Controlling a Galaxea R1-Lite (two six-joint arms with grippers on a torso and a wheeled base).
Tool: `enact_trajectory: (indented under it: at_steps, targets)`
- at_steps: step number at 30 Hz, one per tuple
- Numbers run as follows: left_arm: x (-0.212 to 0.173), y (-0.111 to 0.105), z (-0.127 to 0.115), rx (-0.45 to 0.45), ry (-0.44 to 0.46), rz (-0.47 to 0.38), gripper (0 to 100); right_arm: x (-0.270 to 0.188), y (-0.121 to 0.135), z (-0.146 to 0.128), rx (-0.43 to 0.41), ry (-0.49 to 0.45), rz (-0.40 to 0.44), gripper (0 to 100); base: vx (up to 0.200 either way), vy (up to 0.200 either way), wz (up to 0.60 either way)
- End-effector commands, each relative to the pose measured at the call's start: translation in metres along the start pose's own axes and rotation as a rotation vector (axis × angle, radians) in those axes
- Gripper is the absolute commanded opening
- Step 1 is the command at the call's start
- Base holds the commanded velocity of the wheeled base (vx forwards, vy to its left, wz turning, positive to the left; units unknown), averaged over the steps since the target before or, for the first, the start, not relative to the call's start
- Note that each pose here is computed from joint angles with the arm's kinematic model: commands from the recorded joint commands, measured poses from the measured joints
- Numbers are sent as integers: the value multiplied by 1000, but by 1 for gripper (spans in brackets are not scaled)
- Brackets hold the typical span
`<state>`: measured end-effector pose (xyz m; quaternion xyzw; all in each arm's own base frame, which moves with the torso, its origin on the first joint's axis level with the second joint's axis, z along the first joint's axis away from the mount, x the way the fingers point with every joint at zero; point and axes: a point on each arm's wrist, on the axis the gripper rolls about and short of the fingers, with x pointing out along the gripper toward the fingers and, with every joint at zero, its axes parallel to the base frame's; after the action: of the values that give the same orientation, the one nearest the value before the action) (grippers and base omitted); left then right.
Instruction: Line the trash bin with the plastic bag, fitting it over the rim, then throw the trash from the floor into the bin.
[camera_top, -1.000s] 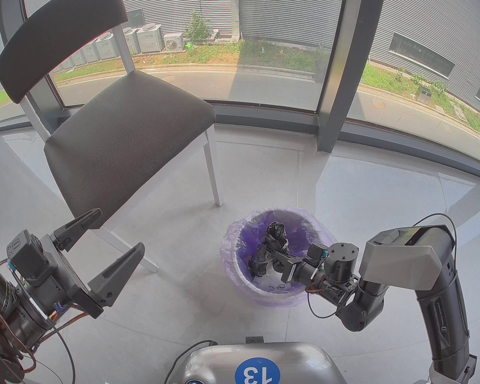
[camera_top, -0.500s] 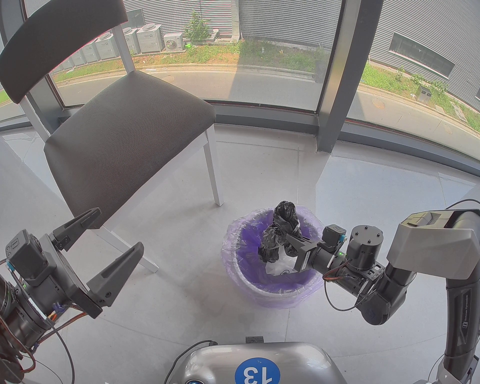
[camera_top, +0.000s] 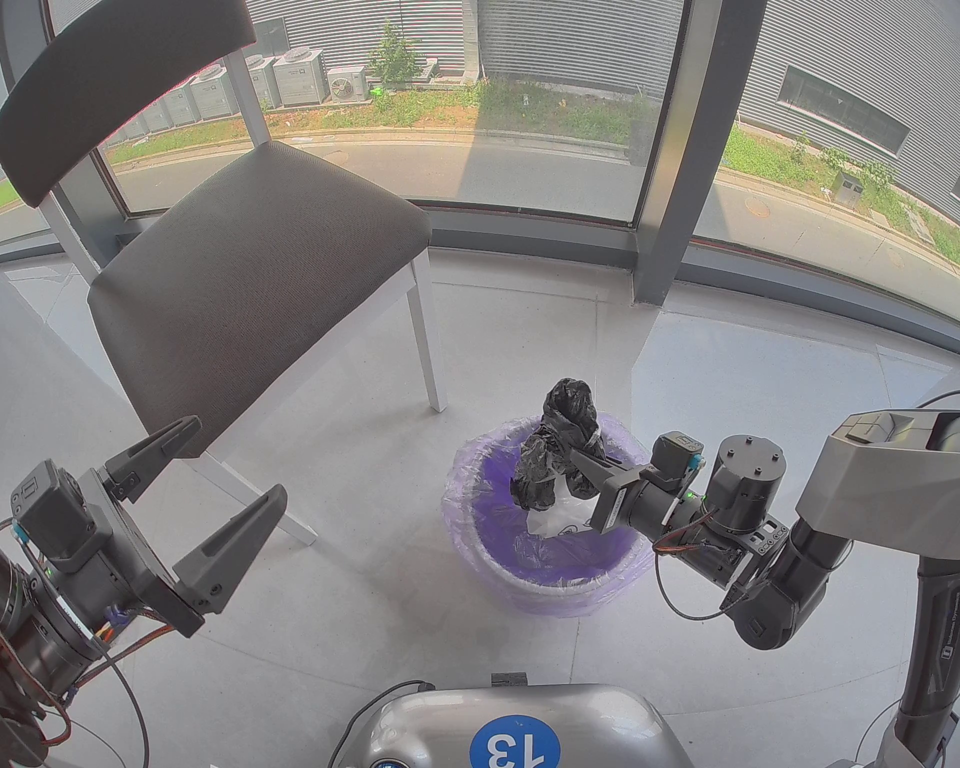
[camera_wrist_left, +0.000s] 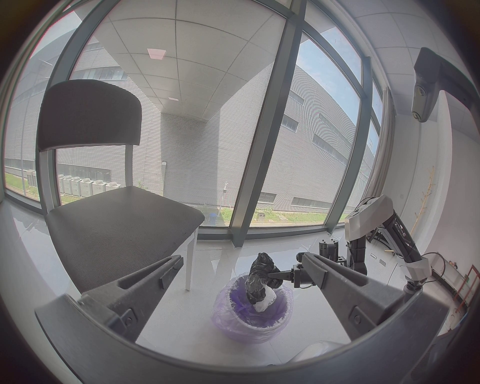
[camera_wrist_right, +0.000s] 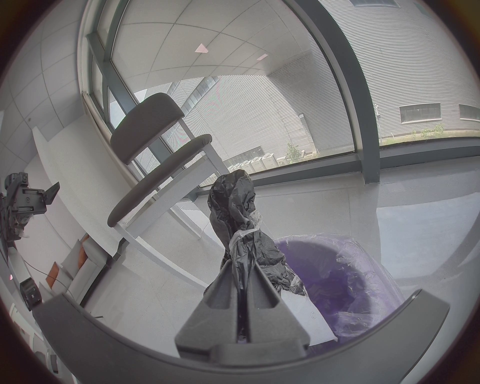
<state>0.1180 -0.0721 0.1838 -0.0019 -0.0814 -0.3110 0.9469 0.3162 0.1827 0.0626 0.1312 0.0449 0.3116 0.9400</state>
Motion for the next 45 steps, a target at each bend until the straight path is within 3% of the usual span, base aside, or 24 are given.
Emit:
enact_trajectory:
  at_steps: [1, 8, 9, 28, 30, 35, 38, 40, 45]
  targets:
    - [0, 0, 0, 0, -1, 0, 100, -1, 3, 6, -4, -29, 12, 0, 0, 0, 0]
    - [0, 0, -1, 0, 3, 0, 100, -1, 6, 8, 59, -36, 22, 0, 0, 0, 0]
    - [0, 0, 0, 0, 2, 0, 100, -1, 6, 8, 61, -36, 22, 100, 0, 0, 0]
    - [0, 0, -1, -1, 6, -3, 100, 0, -5, 12, 41, -50, -5, 100, 0, 0, 0]
    - [0, 0, -2, -1, 9, -3, 100, -3, -13, 14, 1, -54, -30, 100, 0, 0, 0]
    - [-1, 0, -2, 0, 9, -3, 100, -18, -59, 30, -206, -72, -164, 100, 0, 0, 0]
    - [-1, 0, -2, 0, 9, -3, 100, -27, -70, 34, -261, -64, -201, 100, 0, 0, 0]
    - [-1, 0, -2, 0, 9, -3, 100, -44, -83, 40, -337, 1, -244, 100, 0, 0, 0]
    - [-1, 0, -3, -1, 12, -3, 100, -65, -84, 47, -354, 134, -286, 100, 0, 0, 0]
